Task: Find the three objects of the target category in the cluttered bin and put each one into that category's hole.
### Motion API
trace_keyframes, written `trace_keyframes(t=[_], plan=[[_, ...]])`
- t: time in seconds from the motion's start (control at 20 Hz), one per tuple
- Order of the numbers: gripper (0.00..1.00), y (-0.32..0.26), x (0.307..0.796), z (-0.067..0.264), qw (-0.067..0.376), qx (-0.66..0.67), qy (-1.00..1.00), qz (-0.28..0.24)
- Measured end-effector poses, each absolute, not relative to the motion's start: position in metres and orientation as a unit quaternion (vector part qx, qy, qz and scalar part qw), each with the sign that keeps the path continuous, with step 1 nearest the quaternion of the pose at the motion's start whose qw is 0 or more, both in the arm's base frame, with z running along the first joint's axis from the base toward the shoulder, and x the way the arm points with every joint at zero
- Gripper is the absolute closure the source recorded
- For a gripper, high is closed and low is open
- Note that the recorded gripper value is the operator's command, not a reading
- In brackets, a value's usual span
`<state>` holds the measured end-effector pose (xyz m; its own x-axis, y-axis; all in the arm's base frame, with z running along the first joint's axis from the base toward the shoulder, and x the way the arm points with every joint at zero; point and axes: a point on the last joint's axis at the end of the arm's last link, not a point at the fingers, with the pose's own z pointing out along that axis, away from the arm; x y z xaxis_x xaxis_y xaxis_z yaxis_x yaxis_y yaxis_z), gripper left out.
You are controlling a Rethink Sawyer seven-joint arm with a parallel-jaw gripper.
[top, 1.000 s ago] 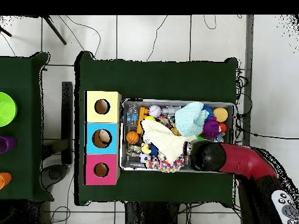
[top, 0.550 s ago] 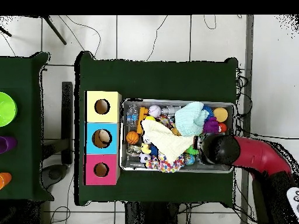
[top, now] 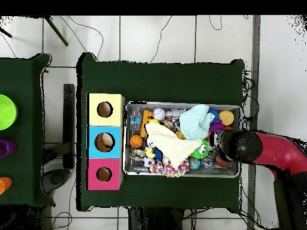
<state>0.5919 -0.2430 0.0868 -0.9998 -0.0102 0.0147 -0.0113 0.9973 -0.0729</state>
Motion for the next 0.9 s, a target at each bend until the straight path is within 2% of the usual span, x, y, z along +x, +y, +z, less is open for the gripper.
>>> trace_keyframes(t=[0.9], plan=[[1.00, -0.246, 0.617, 0.096, -0.024, 0.026, -0.999, 0.024]])
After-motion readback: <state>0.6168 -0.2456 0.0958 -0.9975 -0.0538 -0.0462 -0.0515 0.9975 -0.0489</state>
